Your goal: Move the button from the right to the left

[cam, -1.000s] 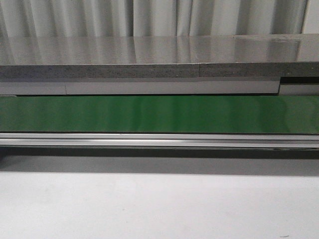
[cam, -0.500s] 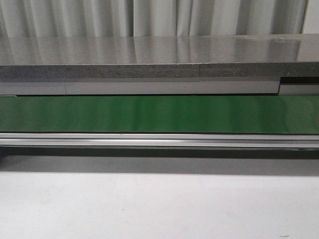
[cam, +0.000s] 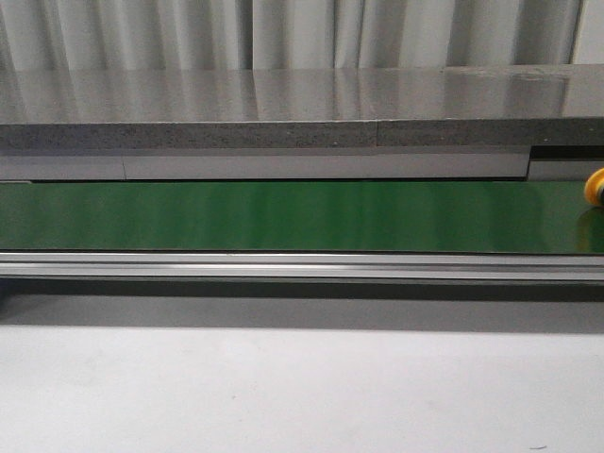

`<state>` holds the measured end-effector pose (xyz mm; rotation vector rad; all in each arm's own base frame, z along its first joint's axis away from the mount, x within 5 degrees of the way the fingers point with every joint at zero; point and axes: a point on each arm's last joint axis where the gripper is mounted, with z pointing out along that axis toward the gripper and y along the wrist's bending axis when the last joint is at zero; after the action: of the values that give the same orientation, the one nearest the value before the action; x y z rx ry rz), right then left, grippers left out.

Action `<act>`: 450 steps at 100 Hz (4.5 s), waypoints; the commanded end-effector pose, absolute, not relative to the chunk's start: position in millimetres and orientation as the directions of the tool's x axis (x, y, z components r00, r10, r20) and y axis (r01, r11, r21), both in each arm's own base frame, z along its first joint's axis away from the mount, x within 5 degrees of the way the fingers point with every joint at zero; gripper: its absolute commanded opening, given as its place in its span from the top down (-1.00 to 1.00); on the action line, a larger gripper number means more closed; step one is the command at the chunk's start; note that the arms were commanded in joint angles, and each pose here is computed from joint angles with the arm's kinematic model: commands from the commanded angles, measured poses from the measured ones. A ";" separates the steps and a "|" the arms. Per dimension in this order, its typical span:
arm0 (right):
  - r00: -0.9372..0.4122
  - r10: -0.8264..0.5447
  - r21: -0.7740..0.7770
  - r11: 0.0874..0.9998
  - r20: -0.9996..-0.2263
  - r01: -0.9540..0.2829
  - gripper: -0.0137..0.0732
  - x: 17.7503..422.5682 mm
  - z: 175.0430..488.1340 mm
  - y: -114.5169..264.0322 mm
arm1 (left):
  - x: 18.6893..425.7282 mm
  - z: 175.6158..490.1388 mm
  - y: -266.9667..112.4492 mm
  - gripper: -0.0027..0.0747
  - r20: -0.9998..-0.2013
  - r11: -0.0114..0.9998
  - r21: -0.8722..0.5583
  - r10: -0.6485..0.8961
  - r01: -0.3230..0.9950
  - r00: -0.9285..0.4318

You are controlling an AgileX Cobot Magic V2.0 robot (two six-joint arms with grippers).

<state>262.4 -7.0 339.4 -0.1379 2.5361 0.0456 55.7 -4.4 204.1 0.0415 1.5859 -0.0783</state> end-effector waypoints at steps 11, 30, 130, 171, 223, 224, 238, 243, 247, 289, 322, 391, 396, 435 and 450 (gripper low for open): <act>-0.721 -0.063 -0.015 0.997 -0.690 -0.073 0.85 242.7 353.2 -3.0 | 55.3 197.3 -4.1 0.98 -0.999 0.997 -0.030 -0.034 0.074 0.042; -0.672 -0.030 -0.048 0.999 -0.740 0.009 0.84 217.3 344.3 -9.1 | 55.3 197.3 -4.1 0.98 -0.999 0.997 -0.030 -0.034 0.074 0.042; -0.084 -0.004 -0.007 0.999 -0.996 0.036 0.84 86.6 264.7 -3.2 | 55.3 197.3 -4.1 0.98 -0.999 0.997 -0.030 -0.034 0.074 0.042; 0.036 -0.008 -0.007 0.999 -0.999 0.037 0.84 63.5 242.5 -2.3 | 55.3 197.3 -4.1 0.98 -0.999 0.997 -0.030 -0.034 0.074 0.042; 0.064 -0.009 -0.007 0.999 -0.998 0.037 0.84 62.2 245.5 -2.3 | 55.3 197.3 -4.1 0.98 -0.999 0.997 -0.030 -0.034 0.074 0.042; 0.064 -0.009 -0.007 0.999 -0.998 0.037 0.84 62.2 245.5 -2.3 | 55.3 197.3 -4.1 0.98 -0.999 0.997 -0.030 -0.034 0.074 0.042; 0.064 -0.009 -0.007 0.999 -0.998 0.037 0.84 62.2 245.5 -2.3 | 55.3 197.3 -4.1 0.98 -0.999 0.997 -0.030 -0.034 0.074 0.042; 0.064 -0.009 -0.007 0.999 -0.998 0.037 0.84 62.2 245.5 -2.3 | 55.3 197.3 -4.1 0.98 -0.999 0.997 -0.030 -0.034 0.074 0.042; 0.064 -0.009 -0.007 0.999 -0.998 0.037 0.84 62.2 245.5 -2.3 | 55.3 197.3 -4.1 0.98 -0.999 0.997 -0.022 -0.026 0.073 0.043; 0.061 -0.009 -0.007 0.999 -0.998 0.037 0.84 62.3 245.3 -2.3 | 51.8 218.7 -3.5 0.98 -0.960 0.997 -0.015 -0.035 0.073 0.278; 0.060 -0.009 -0.007 0.999 -0.998 0.037 0.84 62.3 245.2 -2.3 | 52.0 262.9 -3.8 0.98 -0.985 0.997 -0.023 -0.036 0.076 0.167; 0.060 -0.009 -0.007 0.999 -0.998 0.037 0.84 62.3 245.2 -2.3 | 169.7 351.1 -15.7 0.15 -0.885 0.994 -0.077 -0.033 0.075 -0.464; 0.060 -0.009 -0.007 0.999 -0.998 0.037 0.84 62.3 245.2 -2.3 | 178.0 351.2 -16.4 -0.20 -0.880 0.994 -0.079 -0.034 0.074 -0.474; 0.060 -0.009 -0.007 0.999 -0.998 0.037 0.84 62.3 245.2 -2.3 | 238.2 339.8 -24.6 -0.72 -0.837 0.990 -0.121 -0.064 0.069 -0.543; 0.060 -0.009 -0.007 0.999 -0.998 0.037 0.84 62.3 245.2 -2.3 | 258.7 344.1 -36.0 -0.67 -0.816 0.986 -0.131 -0.049 0.101 -0.576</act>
<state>62.3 -2.2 229.6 0.0285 1.6060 -0.0275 247.7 -28.4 320.8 0.0299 2.2710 -0.1618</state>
